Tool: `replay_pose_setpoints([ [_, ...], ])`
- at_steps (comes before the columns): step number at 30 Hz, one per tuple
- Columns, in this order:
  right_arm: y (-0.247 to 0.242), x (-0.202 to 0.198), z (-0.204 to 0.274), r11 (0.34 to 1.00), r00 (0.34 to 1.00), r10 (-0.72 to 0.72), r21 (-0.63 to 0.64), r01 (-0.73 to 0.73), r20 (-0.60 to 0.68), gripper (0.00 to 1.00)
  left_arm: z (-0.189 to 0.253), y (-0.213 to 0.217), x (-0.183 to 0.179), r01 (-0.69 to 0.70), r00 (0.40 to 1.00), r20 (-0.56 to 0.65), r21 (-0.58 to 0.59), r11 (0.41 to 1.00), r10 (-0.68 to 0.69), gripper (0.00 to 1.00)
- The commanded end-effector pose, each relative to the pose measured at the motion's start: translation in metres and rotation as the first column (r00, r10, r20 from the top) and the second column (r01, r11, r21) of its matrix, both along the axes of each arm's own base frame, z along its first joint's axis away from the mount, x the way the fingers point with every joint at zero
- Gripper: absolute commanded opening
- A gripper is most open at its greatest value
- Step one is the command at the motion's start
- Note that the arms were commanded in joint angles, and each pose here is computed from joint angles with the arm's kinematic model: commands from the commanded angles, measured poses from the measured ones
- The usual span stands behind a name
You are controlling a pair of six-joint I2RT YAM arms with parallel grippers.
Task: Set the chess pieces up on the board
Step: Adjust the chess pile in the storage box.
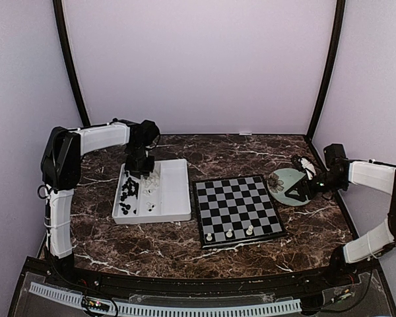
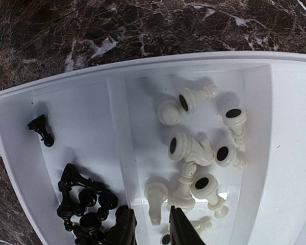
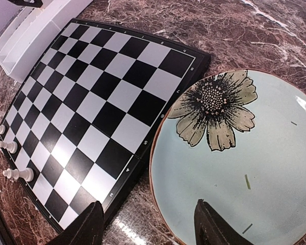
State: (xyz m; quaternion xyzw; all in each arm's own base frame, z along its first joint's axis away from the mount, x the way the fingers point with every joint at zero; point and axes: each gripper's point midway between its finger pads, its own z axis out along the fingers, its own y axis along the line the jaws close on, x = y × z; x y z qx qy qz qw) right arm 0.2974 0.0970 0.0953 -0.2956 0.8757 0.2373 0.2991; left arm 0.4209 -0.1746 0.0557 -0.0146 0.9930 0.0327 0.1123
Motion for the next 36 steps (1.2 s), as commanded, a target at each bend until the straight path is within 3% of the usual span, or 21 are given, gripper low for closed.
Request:
replay_pose_setpoints([
  [1,0.0,0.001,0.001,1.0,1.0,0.008,0.0,-0.008,0.006,0.63,-0.019,-0.001,0.002,-0.011,1.0,-0.02,-0.014,1.0,0.01,0.24],
  [13,0.0,0.001,0.0,1.0,1.0,0.009,0.002,-0.009,0.0,0.62,0.021,-0.021,0.007,0.026,0.998,0.061,0.017,1.0,-0.027,0.24],
  [30,0.001,0.0,0.002,1.0,1.0,0.014,0.005,-0.014,0.006,0.62,-0.005,-0.006,-0.014,-0.012,1.0,-0.014,0.114,0.993,0.013,0.3],
  [36,0.002,-0.001,0.003,1.0,1.0,0.018,0.009,-0.018,0.005,0.63,-0.014,-0.007,-0.014,-0.014,0.999,-0.029,0.1,0.995,0.017,0.32],
])
